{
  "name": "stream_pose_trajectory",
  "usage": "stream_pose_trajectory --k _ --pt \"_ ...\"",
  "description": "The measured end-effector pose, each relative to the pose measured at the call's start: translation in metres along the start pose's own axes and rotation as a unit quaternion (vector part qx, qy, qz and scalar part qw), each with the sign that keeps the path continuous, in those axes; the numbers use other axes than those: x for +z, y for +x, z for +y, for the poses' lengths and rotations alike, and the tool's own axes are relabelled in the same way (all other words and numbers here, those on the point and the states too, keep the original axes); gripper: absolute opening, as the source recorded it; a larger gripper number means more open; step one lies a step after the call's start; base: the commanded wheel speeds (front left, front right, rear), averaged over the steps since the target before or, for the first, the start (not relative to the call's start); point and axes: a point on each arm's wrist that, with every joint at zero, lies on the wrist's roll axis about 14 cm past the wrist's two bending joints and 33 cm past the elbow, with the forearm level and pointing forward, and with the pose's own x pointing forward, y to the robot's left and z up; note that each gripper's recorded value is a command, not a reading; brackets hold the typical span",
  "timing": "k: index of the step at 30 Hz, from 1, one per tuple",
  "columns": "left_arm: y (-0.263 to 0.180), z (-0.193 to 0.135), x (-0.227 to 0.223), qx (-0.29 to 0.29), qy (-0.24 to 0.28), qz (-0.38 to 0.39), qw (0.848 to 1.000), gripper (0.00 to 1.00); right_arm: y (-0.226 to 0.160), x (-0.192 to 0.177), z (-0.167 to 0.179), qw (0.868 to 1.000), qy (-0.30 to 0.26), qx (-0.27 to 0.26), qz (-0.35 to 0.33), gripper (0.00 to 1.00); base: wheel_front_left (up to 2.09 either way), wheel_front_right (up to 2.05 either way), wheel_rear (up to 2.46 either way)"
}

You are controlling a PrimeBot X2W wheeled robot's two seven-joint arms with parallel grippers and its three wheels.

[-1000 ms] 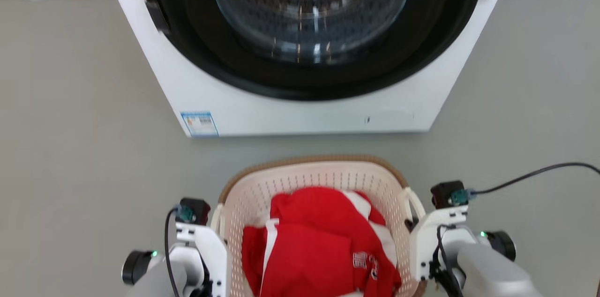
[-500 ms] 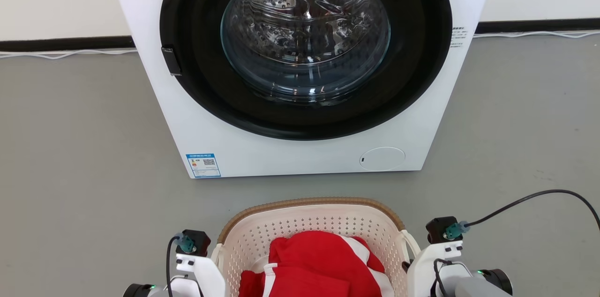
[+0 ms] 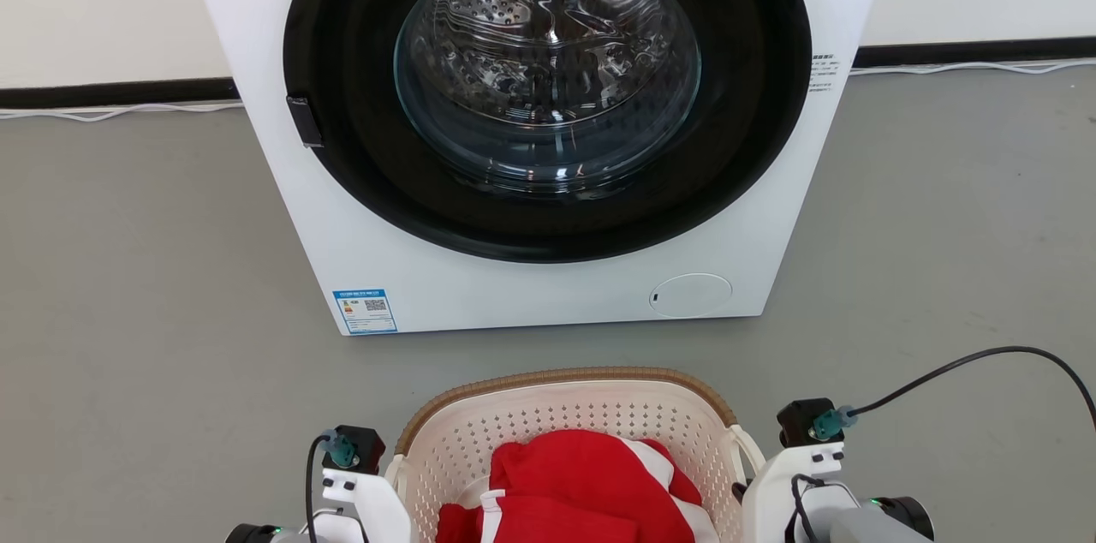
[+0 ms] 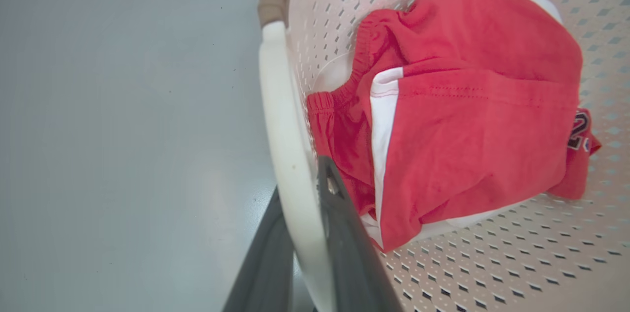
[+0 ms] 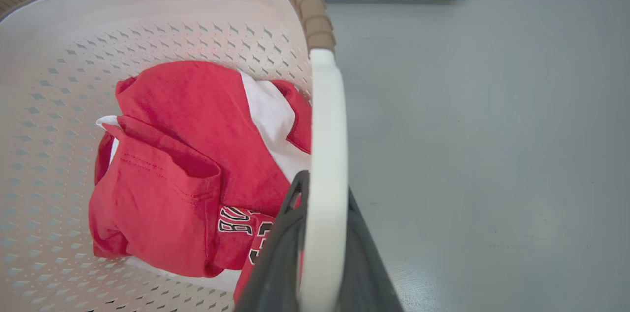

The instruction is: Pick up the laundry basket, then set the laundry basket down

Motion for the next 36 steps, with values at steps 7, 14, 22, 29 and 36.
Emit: stream_pose_trajectory --k 7,14,22,29,36 --pt "0.0 -0.001 0.0 -0.002 0.005 0.002 1.0 0.0 0.0 -0.001 0.0 1.0 0.002 -0.001 0.002 0.0 0.0 0.0 0.0" --pt "0.0 -0.001 -0.003 -0.003 0.007 0.007 1.0 0.0 0.0 -0.003 0.001 1.0 0.005 0.002 0.005 0.0 0.0 0.0 0.0" --pt "0.002 -0.002 -0.005 -0.005 0.009 0.013 1.0 0.0 0.0 -0.006 0.001 1.0 0.012 0.003 0.009 0.0 0.0 0.0 0.0" --pt "0.003 -0.004 0.0 -0.008 0.017 0.012 1.0 0.0 -0.001 -0.008 -0.001 1.0 0.016 0.001 0.012 0.0 0.0 0.0 0.0" --pt "0.004 -0.004 -0.003 -0.008 0.017 0.017 1.0 0.0 0.0 -0.011 -0.001 1.0 0.016 0.001 0.016 0.0 0.0 0.0 0.0"
